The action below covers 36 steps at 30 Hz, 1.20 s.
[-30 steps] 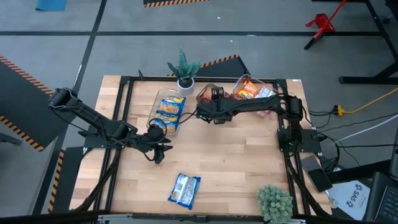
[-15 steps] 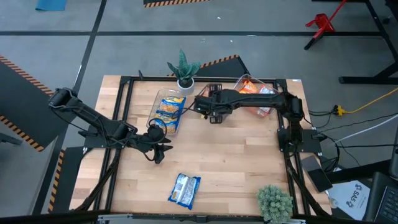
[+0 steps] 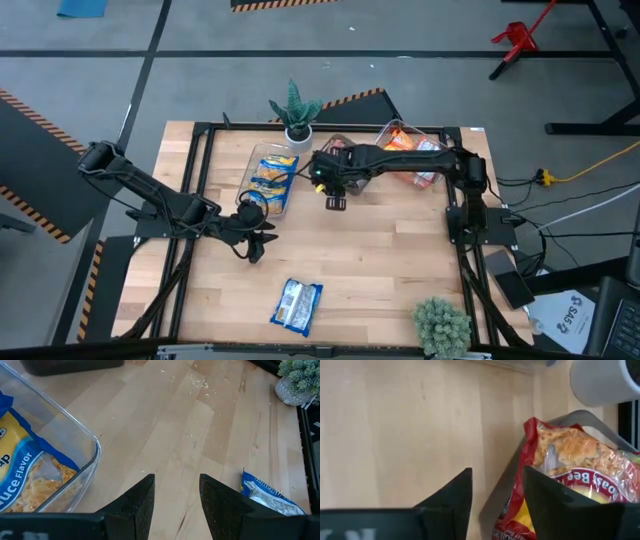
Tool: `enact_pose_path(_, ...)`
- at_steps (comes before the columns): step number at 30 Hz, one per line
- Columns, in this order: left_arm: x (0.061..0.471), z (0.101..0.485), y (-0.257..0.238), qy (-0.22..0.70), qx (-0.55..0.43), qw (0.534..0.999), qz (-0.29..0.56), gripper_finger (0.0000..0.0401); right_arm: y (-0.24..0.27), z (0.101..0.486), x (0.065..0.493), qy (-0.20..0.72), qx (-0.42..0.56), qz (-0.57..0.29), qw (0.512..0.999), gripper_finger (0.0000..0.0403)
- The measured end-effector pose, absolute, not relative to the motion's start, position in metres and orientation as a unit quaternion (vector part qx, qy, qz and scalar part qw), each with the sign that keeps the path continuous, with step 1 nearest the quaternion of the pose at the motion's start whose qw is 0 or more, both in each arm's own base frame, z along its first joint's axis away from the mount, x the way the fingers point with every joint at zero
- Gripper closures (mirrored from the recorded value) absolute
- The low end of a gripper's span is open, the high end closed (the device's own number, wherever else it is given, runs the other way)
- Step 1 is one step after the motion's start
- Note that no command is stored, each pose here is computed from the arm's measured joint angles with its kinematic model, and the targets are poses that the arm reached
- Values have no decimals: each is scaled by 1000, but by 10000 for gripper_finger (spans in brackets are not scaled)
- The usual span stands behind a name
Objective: Sort Maruchan noodles
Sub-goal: Put the red noodle pack into the black bin
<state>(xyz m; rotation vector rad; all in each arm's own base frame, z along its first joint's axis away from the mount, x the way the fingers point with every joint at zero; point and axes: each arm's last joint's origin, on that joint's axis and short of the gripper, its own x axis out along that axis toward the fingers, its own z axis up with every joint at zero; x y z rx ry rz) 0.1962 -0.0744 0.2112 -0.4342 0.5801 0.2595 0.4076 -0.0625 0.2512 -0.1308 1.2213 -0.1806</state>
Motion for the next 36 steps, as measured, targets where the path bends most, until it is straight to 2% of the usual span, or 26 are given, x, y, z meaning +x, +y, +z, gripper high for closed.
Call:
enact_pose_path(11, 194, 209, -73, 294, -200, 925, 134, 252, -85, 225, 402, 571, -49, -115, 812, 269)
enact_pose_path(24, 194, 209, -73, 294, -200, 925, 135, 252, -127, 228, 396, 541, -44, -257, 800, 269)
enact_pose_path(30, 194, 209, -73, 297, -198, 924, 136, 252, -114, 248, 410, 491, 34, -112, 863, 269)
enact_pose_path(36, 194, 208, -73, 295, -195, 925, 143, 252, -100, 240, 421, 482, 13, -106, 870, 269)
